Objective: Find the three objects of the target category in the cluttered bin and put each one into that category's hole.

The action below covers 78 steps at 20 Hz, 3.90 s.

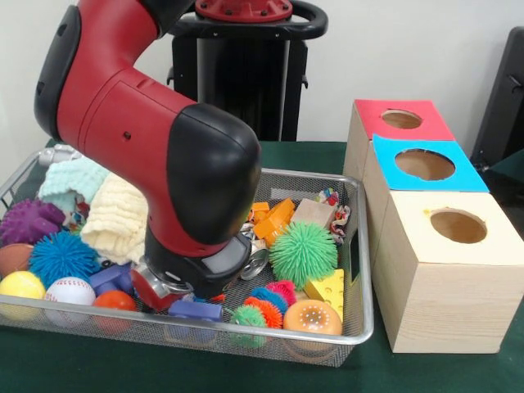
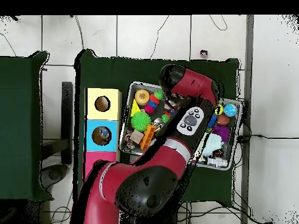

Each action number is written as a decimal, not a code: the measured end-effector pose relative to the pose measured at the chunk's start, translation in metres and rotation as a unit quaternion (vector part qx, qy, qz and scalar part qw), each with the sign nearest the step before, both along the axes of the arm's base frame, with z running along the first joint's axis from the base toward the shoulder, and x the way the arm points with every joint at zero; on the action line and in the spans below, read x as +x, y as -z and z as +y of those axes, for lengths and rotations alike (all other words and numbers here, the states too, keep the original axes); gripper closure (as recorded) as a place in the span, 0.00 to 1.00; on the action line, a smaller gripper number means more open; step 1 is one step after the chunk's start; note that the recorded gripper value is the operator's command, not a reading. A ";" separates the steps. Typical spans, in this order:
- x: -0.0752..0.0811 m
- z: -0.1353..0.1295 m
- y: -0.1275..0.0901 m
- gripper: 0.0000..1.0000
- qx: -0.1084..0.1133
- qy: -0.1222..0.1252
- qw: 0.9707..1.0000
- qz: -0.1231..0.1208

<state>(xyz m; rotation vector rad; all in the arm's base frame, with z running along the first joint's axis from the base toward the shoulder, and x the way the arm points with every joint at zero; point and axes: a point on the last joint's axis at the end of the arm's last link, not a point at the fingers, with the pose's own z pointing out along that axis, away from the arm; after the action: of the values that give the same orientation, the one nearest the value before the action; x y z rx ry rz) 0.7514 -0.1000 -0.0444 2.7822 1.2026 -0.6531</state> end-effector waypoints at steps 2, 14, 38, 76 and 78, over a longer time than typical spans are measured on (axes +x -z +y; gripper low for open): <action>-0.002 0.004 -0.002 0.00 0.009 0.005 1.000 0.015; -0.015 0.021 0.000 0.00 0.051 0.027 0.996 0.062; -0.027 0.022 0.013 1.00 0.049 0.020 0.995 0.080; 0.033 -0.022 -0.074 1.00 0.096 0.014 0.984 0.150; 0.039 -0.018 -0.080 1.00 0.101 0.011 0.984 0.148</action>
<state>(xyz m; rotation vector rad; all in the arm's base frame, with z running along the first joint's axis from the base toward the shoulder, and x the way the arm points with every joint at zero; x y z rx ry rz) 0.7908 -0.1180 0.0355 2.9436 1.3601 -1.0326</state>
